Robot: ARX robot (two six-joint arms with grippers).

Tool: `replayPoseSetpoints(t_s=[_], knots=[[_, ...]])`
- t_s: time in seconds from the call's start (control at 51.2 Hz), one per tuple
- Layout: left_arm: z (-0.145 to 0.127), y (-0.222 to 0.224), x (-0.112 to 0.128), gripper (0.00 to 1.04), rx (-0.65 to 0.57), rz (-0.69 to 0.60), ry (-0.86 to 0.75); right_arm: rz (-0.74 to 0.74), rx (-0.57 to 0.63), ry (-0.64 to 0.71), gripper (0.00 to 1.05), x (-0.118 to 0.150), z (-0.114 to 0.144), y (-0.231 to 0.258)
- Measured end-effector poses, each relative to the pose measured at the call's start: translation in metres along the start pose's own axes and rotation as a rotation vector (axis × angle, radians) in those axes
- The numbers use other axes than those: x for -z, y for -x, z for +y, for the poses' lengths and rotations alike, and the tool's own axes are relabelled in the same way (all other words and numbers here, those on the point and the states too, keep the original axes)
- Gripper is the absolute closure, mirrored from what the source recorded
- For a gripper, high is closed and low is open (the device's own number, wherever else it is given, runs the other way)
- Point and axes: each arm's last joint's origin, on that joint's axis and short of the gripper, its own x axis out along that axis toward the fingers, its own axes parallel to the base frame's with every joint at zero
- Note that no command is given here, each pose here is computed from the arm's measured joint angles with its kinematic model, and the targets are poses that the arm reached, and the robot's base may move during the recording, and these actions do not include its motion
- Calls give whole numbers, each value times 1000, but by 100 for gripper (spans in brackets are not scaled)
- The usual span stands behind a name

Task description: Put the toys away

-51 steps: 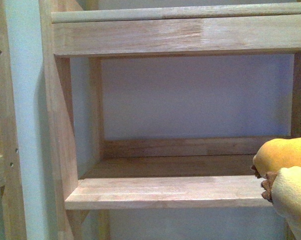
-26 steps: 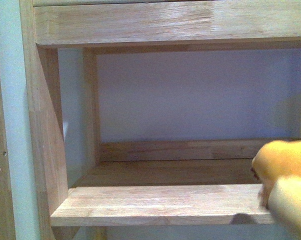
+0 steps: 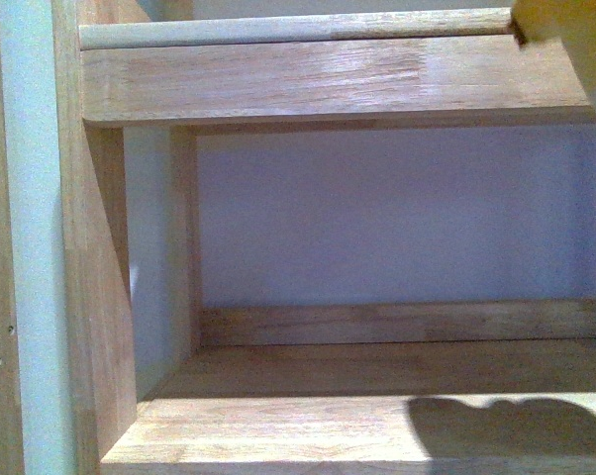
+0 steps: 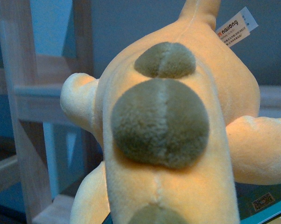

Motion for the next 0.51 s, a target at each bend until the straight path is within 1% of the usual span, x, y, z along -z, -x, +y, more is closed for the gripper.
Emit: replayPoseSetpoints(t_s=[0.156,0.234,0.351,0.39,0.508], knots=[[0,0,0,6,0,0,0,-62,-10,23,97,-39,2,-29],[0,0,0,6,0,0,0,-77,-16,29,97,-52,3,-42],[0,0,0,6,0,0,0,-93,-26,40,97,-69,4,-65],[0,0,0,6,0,0,0,-99,-26,50,97,-75,5,-79],[0,0,0,6,0,0,0,-102,-13,58,97,-83,3,-107]])
